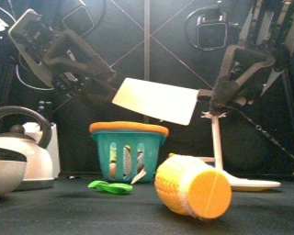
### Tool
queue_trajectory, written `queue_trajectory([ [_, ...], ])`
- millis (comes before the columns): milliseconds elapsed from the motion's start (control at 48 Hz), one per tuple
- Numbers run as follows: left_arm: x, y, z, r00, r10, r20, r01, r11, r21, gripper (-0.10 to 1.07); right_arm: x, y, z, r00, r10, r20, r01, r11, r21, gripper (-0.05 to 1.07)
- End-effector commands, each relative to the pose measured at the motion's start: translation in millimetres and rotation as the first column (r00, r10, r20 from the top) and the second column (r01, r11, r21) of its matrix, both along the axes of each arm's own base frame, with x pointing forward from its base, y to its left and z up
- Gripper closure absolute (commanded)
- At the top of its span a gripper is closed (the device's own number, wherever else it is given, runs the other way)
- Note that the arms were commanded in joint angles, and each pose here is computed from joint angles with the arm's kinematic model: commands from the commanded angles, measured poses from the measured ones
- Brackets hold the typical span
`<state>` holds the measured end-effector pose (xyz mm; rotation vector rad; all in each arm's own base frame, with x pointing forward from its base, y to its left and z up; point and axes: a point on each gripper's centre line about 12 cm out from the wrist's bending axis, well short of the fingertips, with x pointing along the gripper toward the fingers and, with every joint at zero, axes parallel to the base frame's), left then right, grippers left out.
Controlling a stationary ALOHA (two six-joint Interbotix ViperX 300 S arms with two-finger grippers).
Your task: Regrasp cleaver
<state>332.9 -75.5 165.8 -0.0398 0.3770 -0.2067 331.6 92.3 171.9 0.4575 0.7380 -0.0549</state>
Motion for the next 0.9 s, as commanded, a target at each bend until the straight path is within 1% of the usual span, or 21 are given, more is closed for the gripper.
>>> queue_trajectory([
  [0,6.6,-4.1,9.8,1.000,-0.005,-0.025,0.005,1.000,0.002,0.03,4.9,2.1,13.9,0.999,-0.012,0.032,0.012,1.000,-0.001,0.64],
  [62,7.2,-4.1,9.4,0.999,-0.004,-0.040,0.004,1.000,0.005,0.03,4.4,1.0,17.0,0.999,-0.027,0.034,0.027,0.999,-0.016,0.64],
  [229,7.2,-4.0,9.8,0.999,-0.003,-0.034,0.003,1.000,0.004,0.03,0.0,-4.8,22.3,0.997,-0.065,0.034,0.066,0.997,-0.042,0.64],
  [438,6.6,-3.3,8.9,0.999,-0.001,-0.035,0.001,1.000,0.004,0.03,-0.2,-3.2,30.3,0.996,-0.067,0.053,0.069,0.997,-0.031,0.64],
  [562,5.7,-3.1,9.0,0.999,-0.002,-0.035,0.002,1.000,0.007,0.03,0.6,3.1,29.8,0.997,-0.064,0.045,0.064,0.998,-0.014,0.64],
  [708,4.3,-2.8,9.1,0.999,-0.003,-0.034,0.004,1.000,0.010,0.03,-0.9,10.6,25.9,0.997,-0.079,0.016,0.078,0.996,0.032,0.64],
  [812,4.0,-2.2,11.6,1.000,-0.003,-0.027,0.004,1.000,0.011,0.03,-2.2,16.8,31.1,0.997,-0.077,0.021,0.076,0.995,0.058,0.64],
  [875,3.7,-1.1,12.2,1.000,0.000,-0.026,0.001,1.000,0.010,0.03,-2.2,20.6,37.9,0.997,-0.071,0.036,0.068,0.995,0.074,0.64],
])
